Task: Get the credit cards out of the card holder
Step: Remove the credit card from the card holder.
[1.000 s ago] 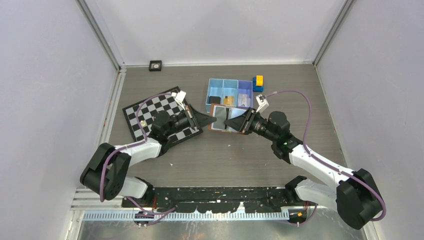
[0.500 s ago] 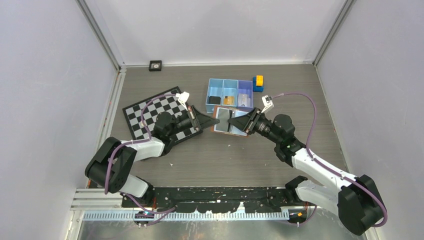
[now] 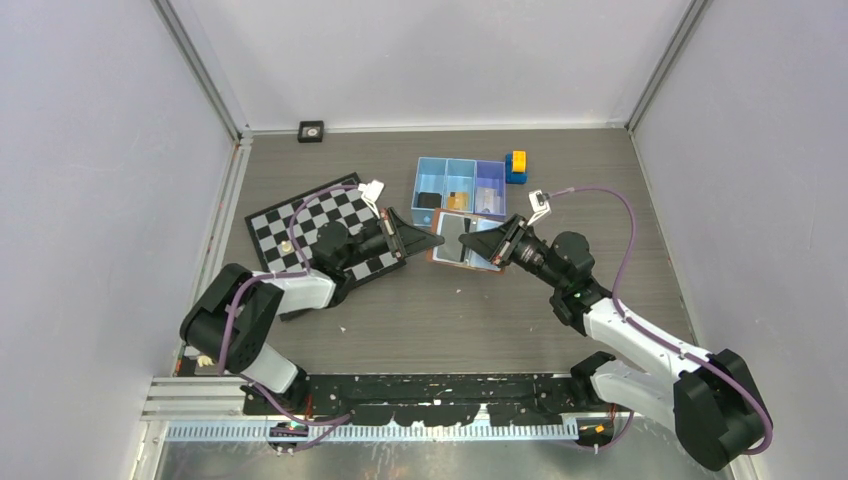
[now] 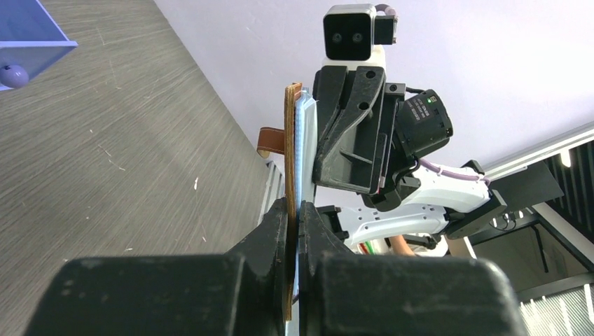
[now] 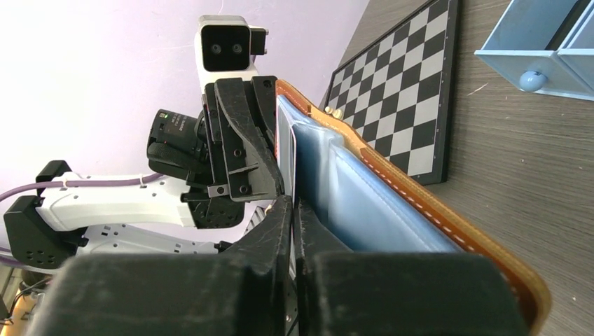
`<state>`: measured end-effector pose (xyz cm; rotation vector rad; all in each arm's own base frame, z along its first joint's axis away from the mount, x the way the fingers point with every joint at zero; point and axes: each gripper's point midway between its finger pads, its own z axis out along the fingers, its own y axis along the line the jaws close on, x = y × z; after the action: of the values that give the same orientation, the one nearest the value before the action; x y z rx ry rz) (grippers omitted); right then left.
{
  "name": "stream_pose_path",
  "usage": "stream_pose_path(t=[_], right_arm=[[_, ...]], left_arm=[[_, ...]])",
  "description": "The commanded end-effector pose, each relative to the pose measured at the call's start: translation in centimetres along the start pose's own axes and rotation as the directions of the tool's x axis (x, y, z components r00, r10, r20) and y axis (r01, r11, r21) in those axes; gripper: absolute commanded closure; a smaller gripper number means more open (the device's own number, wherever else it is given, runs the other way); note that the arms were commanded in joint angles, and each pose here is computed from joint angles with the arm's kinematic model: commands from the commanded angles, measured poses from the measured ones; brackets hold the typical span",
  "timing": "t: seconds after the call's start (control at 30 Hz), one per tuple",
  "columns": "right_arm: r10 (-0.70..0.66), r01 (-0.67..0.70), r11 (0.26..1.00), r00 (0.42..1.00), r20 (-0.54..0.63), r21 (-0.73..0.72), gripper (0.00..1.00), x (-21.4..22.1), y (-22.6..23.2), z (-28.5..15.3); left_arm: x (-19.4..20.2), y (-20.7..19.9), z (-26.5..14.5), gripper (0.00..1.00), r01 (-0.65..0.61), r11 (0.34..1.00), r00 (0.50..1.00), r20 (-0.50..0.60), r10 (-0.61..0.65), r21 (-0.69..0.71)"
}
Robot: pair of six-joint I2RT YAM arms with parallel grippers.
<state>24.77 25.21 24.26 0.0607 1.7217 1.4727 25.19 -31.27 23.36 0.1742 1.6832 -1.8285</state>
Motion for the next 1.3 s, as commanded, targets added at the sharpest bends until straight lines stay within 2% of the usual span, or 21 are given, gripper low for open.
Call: stream_pose_path(t=[0.0, 0.1, 0.23, 0.43, 0.63, 0.73, 0.87, 1.0, 1.07, 1.2, 1.27], right_arm=[[-0.024, 0.025, 0.997, 1.0, 0.019, -0.079, 0.98, -0.7, 2.2, 0.0], [-0.022, 0.023, 1.0, 0.999, 0.036, -0.016, 0.99, -0.9, 1.1, -0.1], [-0.019, 0.017, 0.999, 0.999, 0.045, 0.028, 0.99, -1.1, 0.2, -0.2], [0.0, -0.002, 0.999, 0.999, 0.039, 0.046, 1.0, -1.1, -0.4, -0.1], [0.011, -0.014, 0.998, 0.999, 0.048, 0.063, 0.99, -1.4, -0.9, -0.2], [0.018, -0.021, 0.997, 0.999, 0.048, 0.072, 1.0, -1.4, -1.1, -0.1], [0.024, -0.028, 0.996, 0.999, 0.047, 0.084, 0.99, -1.4, -1.5, -0.1], [0.029, -0.031, 0.997, 0.999, 0.033, 0.071, 0.84, -1.2, -1.4, 0.0], [0.036, -0.037, 0.998, 0.999, 0.019, 0.045, 0.83, -1.1, -1.1, 0.2], [0.057, -0.057, 0.998, 0.998, -0.007, 0.008, 0.85, -0.7, -0.7, 0.7], [0.061, -0.061, 0.998, 0.998, -0.008, 0.01, 0.94, -0.7, -0.8, 0.7]], left_arm=[[0.0, -1.9, 0.7, 0.96, -0.034, 0.996, 0.999, -0.014, 0.035, 0.084], [-0.2, -1.7, 0.6, 0.81, -0.031, 0.997, 1.0, 0.002, 0.031, 0.076], [-0.5, -1.6, 0.3, 0.77, -0.032, 0.997, 0.999, 0.017, 0.031, 0.069], [-1.1, -1.1, -0.1, 0.89, -0.022, 0.998, 0.999, 0.044, 0.02, 0.06], [-1.7, -0.9, -0.5, 0.9, -0.006, 0.998, 0.998, 0.066, 0.002, 0.065], [-1.8, -0.8, -0.7, 1.0, -0.006, 0.998, 0.997, 0.073, 0.001, 0.063], [-2.2, -0.8, -1.1, 1.0, -0.009, 0.998, 0.995, 0.097, 0.004, 0.054], [-2.4, -0.9, -1.2, 1.0, -0.009, 0.999, 0.995, 0.101, 0.004, 0.053], [-2.3, -0.8, -1.2, 1.0, -0.004, 0.999, 0.995, 0.095, -0.001, 0.053], [-2.3, -0.7, -1.1, 1.0, 0.004, 0.999, 0.995, 0.095, -0.009, 0.054], [-2.3, -0.8, -1.2, 1.0, 0.001, 0.999, 0.995, 0.096, -0.006, 0.054]])
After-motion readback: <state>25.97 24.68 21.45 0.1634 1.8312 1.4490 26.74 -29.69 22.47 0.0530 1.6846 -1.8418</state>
